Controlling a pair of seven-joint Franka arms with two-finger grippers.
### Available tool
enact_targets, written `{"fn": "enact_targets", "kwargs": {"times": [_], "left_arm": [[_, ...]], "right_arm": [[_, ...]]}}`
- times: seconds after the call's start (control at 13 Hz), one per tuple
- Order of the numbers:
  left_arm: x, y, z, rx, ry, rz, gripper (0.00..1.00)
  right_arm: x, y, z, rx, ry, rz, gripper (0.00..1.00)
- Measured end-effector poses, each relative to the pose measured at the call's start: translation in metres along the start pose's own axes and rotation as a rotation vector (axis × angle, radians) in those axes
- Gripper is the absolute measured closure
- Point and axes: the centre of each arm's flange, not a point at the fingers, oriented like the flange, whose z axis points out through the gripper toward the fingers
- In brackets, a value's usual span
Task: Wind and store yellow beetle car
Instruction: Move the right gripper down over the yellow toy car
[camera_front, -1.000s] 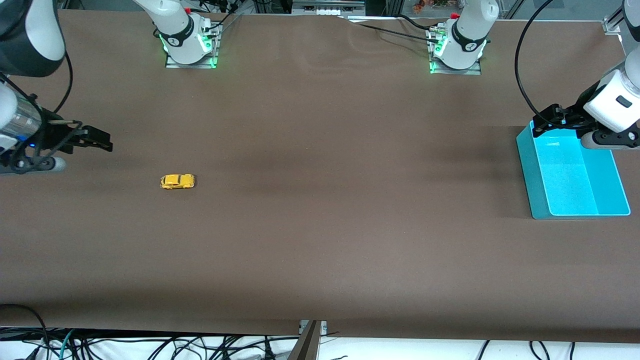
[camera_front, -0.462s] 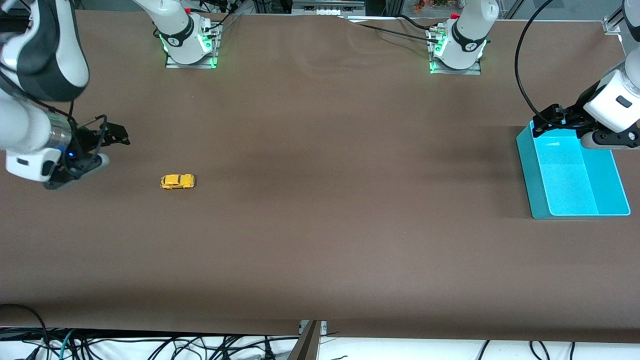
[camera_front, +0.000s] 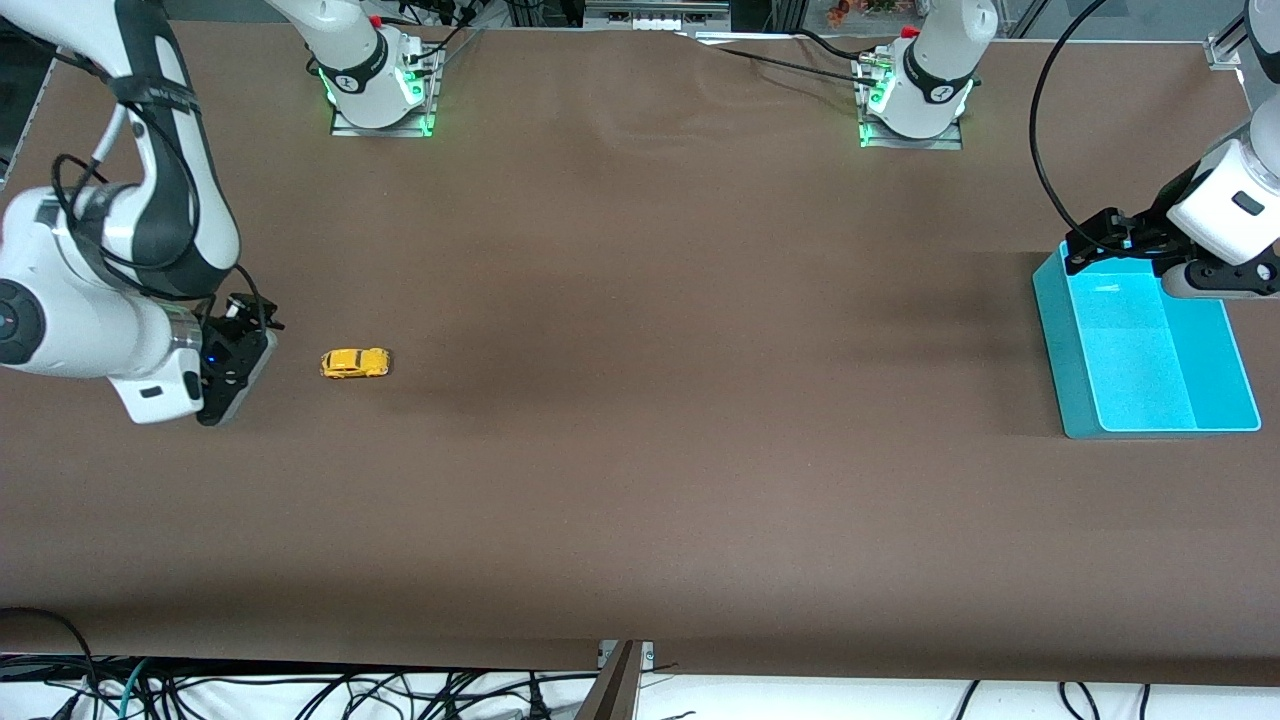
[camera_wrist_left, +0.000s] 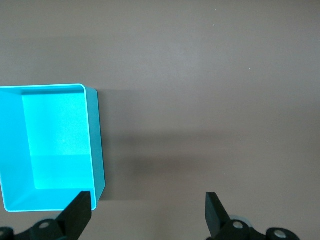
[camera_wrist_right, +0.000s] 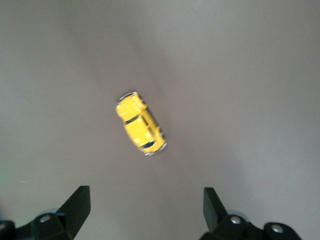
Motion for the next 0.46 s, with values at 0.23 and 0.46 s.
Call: {"fn": "enact_targets", "kwargs": {"times": [0.23,0.46], "left_arm": [[0.0,0.0,0.0,0.0,0.0,0.0,0.0],[0.0,0.0,0.0,0.0,0.0,0.0,0.0]], "right_arm": [[0.004,0.0,0.048,-0.077,0.026,-0.167,0.0],[0.002,-0.012,0.099,-0.143,0.044,-0.254,0.0]]}}
